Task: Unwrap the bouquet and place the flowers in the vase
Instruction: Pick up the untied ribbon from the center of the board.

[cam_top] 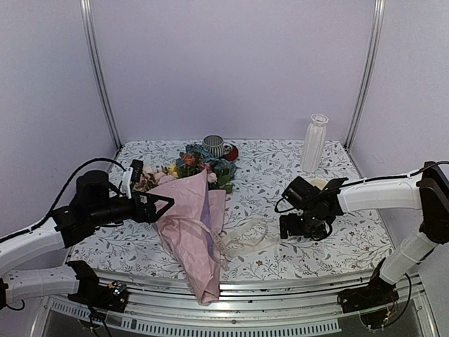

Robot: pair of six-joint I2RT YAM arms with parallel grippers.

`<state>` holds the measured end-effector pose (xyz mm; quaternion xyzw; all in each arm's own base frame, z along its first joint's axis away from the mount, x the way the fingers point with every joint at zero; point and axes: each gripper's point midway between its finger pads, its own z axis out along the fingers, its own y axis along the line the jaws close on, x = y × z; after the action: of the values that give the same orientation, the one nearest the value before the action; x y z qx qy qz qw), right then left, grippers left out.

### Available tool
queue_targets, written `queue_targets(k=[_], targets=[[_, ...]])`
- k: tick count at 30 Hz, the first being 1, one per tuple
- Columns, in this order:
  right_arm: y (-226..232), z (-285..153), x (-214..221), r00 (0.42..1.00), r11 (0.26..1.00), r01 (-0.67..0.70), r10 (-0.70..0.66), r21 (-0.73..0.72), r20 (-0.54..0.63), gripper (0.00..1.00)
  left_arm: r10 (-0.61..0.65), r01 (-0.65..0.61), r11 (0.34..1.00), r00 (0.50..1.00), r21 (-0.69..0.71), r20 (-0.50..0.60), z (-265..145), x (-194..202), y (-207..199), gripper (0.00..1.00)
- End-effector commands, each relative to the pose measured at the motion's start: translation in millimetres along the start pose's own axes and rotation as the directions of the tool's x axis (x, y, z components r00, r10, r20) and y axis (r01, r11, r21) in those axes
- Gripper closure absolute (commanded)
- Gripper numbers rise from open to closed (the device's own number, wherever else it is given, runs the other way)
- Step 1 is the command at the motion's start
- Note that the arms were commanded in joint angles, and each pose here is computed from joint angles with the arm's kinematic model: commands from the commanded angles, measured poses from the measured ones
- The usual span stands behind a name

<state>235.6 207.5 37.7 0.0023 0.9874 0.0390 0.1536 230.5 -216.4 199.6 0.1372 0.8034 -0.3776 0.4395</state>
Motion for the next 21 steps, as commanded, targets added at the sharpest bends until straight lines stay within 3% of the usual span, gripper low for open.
queue_targets(k=[1, 21], targets=[[5.2, -5.6, 0.3, 0.999, 0.998, 0.049, -0.049, -0.033, 0.01, 0.02, 0.027, -0.027, 1.0, 1.0, 0.015, 0.013, -1.4, -1.3, -5.4, 0.02], [21.0, 25.7, 12.0, 0.988, 0.988, 0.138, -0.142, -0.068, -0.067, 0.0, 0.055, -0.055, 0.998, 0.998, 0.016, 0.014, -0.1, -5.0, -7.6, 0.02]])
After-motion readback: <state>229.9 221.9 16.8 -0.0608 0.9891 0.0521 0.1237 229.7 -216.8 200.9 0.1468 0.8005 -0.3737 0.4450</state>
